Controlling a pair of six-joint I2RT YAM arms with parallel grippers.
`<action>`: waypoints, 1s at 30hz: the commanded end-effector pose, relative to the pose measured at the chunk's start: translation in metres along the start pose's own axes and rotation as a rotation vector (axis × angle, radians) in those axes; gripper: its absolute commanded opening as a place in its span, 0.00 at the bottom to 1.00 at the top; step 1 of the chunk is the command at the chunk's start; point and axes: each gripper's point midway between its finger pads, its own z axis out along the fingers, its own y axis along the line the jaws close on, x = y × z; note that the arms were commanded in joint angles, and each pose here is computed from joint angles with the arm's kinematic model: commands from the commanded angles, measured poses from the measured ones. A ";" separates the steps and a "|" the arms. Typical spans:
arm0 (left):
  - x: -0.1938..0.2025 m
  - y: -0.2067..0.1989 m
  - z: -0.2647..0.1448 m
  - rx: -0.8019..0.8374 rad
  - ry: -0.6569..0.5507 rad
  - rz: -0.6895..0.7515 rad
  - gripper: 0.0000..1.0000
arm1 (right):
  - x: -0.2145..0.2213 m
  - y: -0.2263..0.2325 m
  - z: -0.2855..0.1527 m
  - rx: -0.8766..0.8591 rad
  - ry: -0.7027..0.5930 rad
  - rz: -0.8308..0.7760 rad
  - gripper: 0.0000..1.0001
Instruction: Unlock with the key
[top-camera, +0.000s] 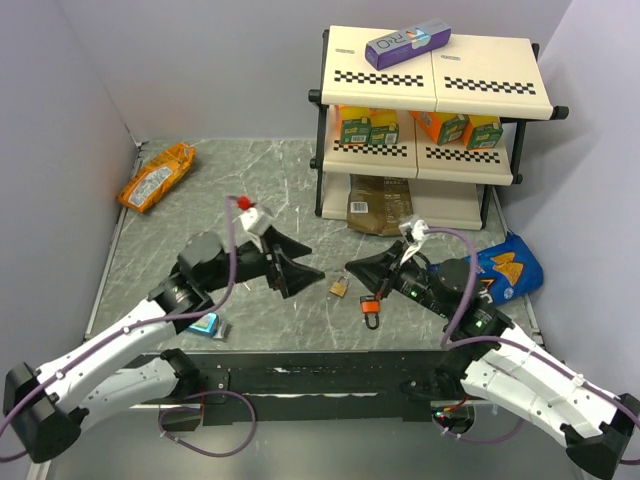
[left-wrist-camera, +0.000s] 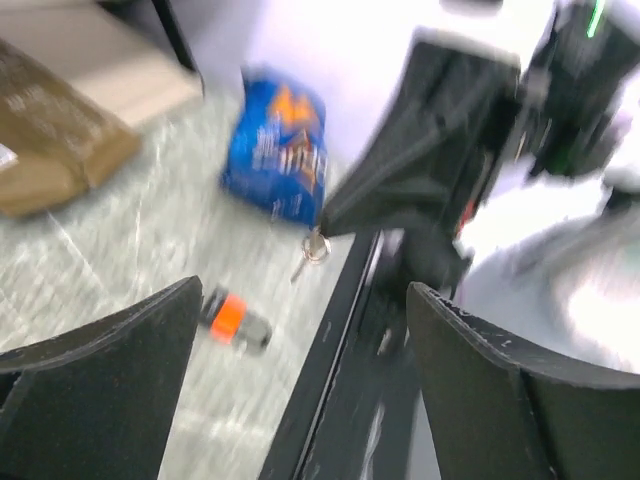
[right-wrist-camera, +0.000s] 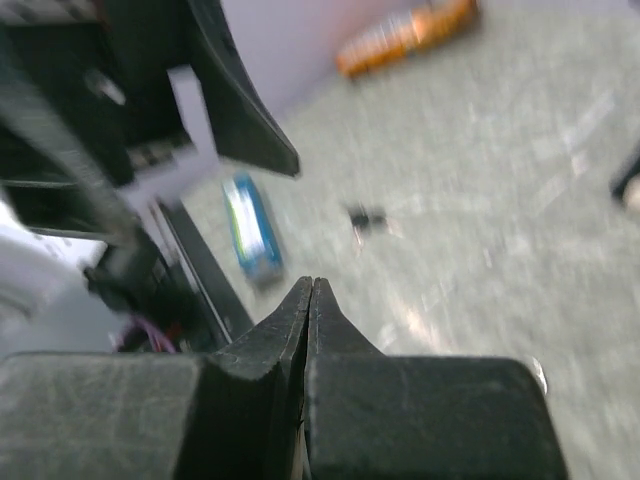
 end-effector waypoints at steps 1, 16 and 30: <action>-0.078 -0.013 -0.013 0.029 -0.438 -0.273 0.86 | -0.075 0.038 -0.006 -0.166 -0.338 -0.012 0.00; -0.070 -0.038 0.004 0.227 -0.516 -0.430 0.76 | -0.093 0.049 -0.013 -0.247 -0.471 0.083 0.00; -0.072 -0.050 0.017 0.266 -0.484 -0.429 0.64 | -0.089 0.050 -0.008 -0.249 -0.434 0.099 0.00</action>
